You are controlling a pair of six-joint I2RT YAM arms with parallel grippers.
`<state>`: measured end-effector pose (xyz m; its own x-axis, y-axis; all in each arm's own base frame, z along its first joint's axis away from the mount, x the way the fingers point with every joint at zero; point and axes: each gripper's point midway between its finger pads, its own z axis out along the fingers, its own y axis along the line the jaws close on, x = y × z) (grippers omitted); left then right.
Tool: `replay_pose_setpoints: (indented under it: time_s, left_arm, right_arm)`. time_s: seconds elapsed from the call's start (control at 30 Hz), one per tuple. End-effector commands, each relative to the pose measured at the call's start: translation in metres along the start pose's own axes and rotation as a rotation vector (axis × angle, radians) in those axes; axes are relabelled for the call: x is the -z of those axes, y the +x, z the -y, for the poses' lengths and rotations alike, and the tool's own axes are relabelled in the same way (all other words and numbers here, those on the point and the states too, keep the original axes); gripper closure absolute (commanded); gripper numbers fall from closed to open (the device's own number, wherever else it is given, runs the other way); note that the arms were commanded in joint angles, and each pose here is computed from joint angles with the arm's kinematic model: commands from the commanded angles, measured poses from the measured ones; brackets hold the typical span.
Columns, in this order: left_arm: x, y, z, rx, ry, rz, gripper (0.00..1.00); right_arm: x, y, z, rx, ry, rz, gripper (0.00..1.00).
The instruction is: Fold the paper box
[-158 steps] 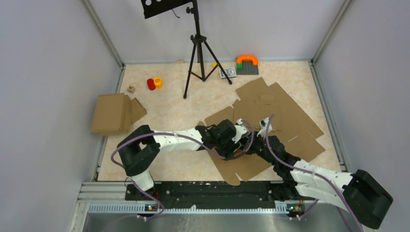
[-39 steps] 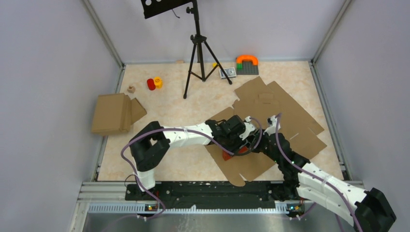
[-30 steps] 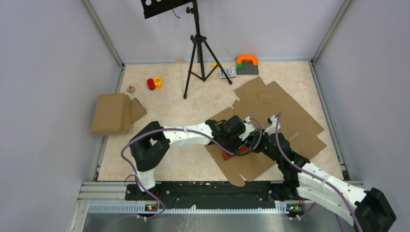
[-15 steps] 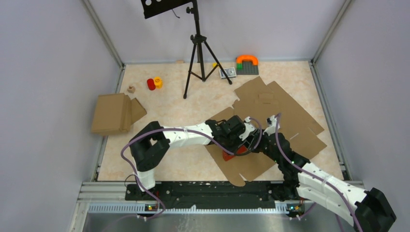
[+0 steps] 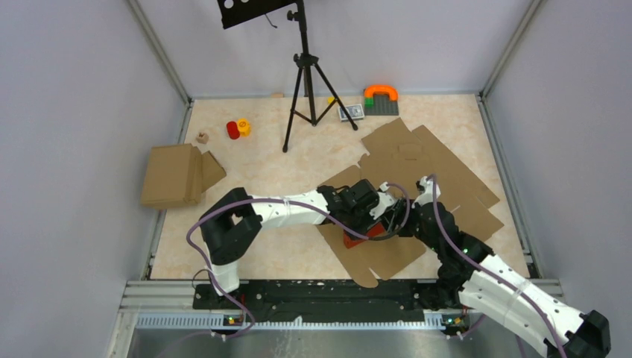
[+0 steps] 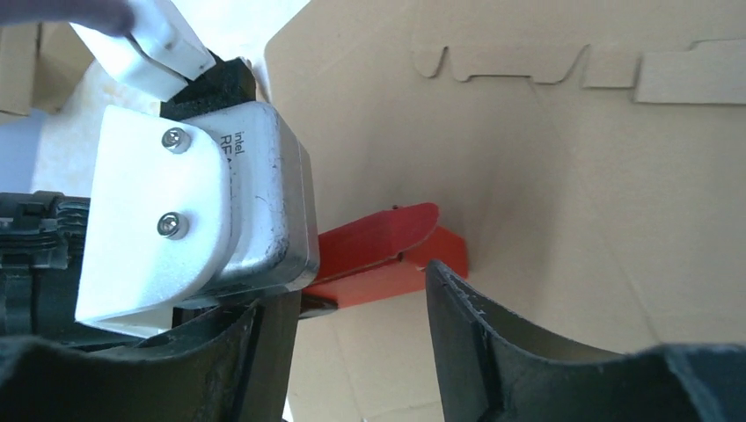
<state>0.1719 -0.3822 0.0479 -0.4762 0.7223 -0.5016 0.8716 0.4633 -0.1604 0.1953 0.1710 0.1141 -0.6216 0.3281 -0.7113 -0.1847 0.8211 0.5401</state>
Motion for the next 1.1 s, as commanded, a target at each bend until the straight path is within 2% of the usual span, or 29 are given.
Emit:
replay_pose_setpoints:
  time_s: [0.0, 0.17, 0.37, 0.6, 0.77, 0.9, 1.07]
  left_arm:
    - [0.013, -0.001, 0.007, -0.039, 0.028, 0.011, 0.76]
    - [0.02, 0.011, 0.01, -0.059, 0.056, -0.027, 0.76]
    - [0.031, 0.02, 0.01, -0.094, 0.069, -0.04, 0.74]
    - [0.042, 0.034, 0.001, -0.119, 0.048, -0.097, 0.73]
    - [0.052, 0.035, -0.005, -0.092, 0.054, -0.081, 0.74]
    - [0.064, 0.035, -0.014, -0.022, 0.081, -0.055, 0.75]
    - [0.075, 0.037, -0.007, -0.023, 0.169, -0.03, 0.74]
  right_arm:
    - [0.02, -0.025, 0.008, 0.099, 0.062, 0.067, 0.45]
    - [0.022, -0.019, 0.005, 0.068, -0.001, 0.09, 0.45]
    - [0.016, -0.007, 0.002, 0.158, -0.084, 0.093, 0.46]
    - [0.016, 0.001, -0.022, 0.401, -0.305, 0.143, 0.45]
    - [0.006, 0.0, -0.022, 0.499, -0.322, 0.176, 0.55]
    - [0.002, -0.003, -0.026, 0.559, -0.349, 0.217, 0.55]
    - [0.004, -0.011, -0.042, 0.687, -0.432, 0.302, 0.56]
